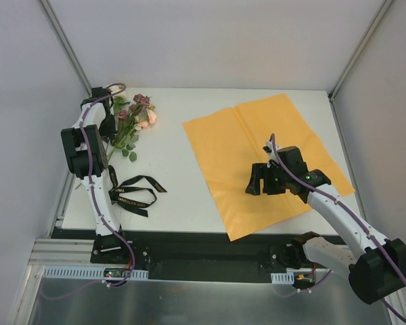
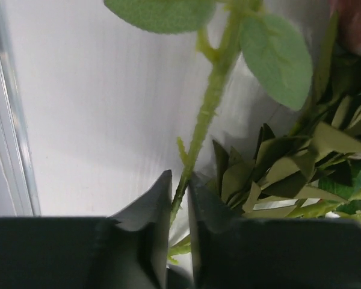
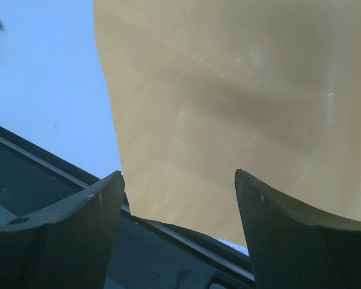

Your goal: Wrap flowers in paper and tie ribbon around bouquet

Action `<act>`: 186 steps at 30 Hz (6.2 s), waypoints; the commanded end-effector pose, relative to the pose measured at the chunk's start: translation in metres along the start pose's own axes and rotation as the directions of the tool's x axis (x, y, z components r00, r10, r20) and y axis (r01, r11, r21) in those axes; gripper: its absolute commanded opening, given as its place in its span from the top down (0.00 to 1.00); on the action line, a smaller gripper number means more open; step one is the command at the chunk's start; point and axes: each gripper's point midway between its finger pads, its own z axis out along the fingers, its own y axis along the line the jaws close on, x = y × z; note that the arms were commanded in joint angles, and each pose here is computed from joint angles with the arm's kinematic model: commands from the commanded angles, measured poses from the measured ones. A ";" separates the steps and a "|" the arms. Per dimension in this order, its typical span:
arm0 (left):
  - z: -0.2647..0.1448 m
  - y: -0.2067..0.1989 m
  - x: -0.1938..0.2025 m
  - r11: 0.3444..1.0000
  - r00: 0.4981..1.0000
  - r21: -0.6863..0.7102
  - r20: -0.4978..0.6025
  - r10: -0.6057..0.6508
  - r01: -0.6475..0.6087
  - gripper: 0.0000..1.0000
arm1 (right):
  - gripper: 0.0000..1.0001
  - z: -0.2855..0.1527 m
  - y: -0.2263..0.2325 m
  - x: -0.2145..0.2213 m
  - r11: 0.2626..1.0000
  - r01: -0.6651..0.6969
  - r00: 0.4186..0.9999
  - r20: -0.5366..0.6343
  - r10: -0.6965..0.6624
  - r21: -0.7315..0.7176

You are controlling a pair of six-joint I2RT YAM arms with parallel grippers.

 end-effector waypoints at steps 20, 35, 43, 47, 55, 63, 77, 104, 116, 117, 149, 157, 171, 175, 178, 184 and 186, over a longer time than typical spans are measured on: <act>-0.289 -0.038 -0.085 0.910 0.756 0.414 0.595 -0.274 0.004 1.00 | 0.23 -0.023 0.037 -0.048 0.995 -0.028 0.997 0.064 0.034 -0.094; -0.390 -0.359 0.141 -0.087 0.971 0.968 0.229 -0.073 -0.235 1.00 | 0.21 -0.047 0.158 -0.062 0.829 0.225 0.964 0.243 -0.112 -0.512; -0.391 -0.390 0.170 -0.121 0.977 0.970 0.211 -0.033 -0.213 1.00 | 0.28 -0.025 0.169 -0.051 0.844 0.079 0.966 0.251 0.068 -0.530; -0.394 -0.394 0.174 -0.142 0.980 0.970 0.197 -0.015 -0.197 1.00 | 0.44 -0.018 0.170 -0.055 0.871 0.065 0.966 0.250 0.068 -0.487; -0.381 -0.364 0.165 0.025 0.956 0.957 0.288 0.047 -0.290 0.47 | 0.99 -0.022 0.113 -0.075 0.965 -0.073 0.939 0.309 0.151 -0.251; -0.353 -0.283 0.164 0.183 0.935 0.923 0.352 -0.052 -0.337 0.32 | 0.99 -0.019 -0.009 -0.102 0.930 -0.369 0.893 0.281 0.352 0.008; -0.247 -0.401 0.236 0.263 0.955 0.928 0.214 0.204 -0.264 0.83 | 0.99 0.053 -0.077 -0.128 0.924 -0.346 0.937 -0.001 0.350 0.162; -0.144 -0.394 0.285 0.463 0.954 0.873 0.008 0.299 -0.153 1.00 | 0.99 0.117 -0.125 -0.101 0.874 -0.410 0.897 -0.057 0.438 0.261; -0.128 -0.391 0.292 0.494 0.946 0.857 -0.021 0.325 -0.151 1.00 | 0.96 0.110 -0.129 -0.118 0.858 -0.415 0.897 -0.020 0.441 0.303; -0.128 -0.391 0.292 0.494 0.945 0.856 -0.022 0.327 -0.151 1.00 | 0.95 0.110 -0.129 -0.119 0.861 -0.410 0.900 -0.023 0.436 0.301; -0.132 -0.384 0.287 0.524 0.939 0.830 0.000 0.343 -0.191 1.00 | 0.96 0.116 -0.143 -0.122 0.857 -0.294 0.928 -0.090 0.362 0.424; -0.145 -0.384 0.282 0.510 0.939 0.836 0.017 0.344 -0.202 1.00 | 0.91 0.113 -0.138 -0.116 0.859 -0.307 0.923 -0.091 0.374 0.410; -0.247 -0.244 0.163 0.656 0.937 0.683 0.329 0.116 -0.321 0.19 | 0.30 0.028 -0.037 -0.089 0.957 -0.108 0.992 -0.027 0.120 0.268; -0.208 -0.165 0.123 0.877 0.906 0.356 0.383 0.180 -0.324 0.16 | 0.33 0.028 0.034 -0.061 0.997 0.013 0.999 -0.039 -0.010 0.076; -0.180 -0.099 0.086 0.954 0.910 0.073 0.328 0.252 -0.290 0.22 | 0.37 0.032 0.060 -0.036 0.996 0.082 0.995 -0.057 -0.083 -0.018; -0.132 -0.062 0.047 0.963 0.969 0.209 0.210 0.127 -0.172 0.39 | 0.48 0.020 0.059 -0.004 0.991 0.112 0.989 -0.085 -0.117 -0.069; -0.114 -0.062 0.043 0.948 0.963 0.206 0.164 0.212 -0.243 0.29 | 0.51 0.009 0.056 -0.004 0.987 0.146 0.988 -0.049 -0.149 -0.066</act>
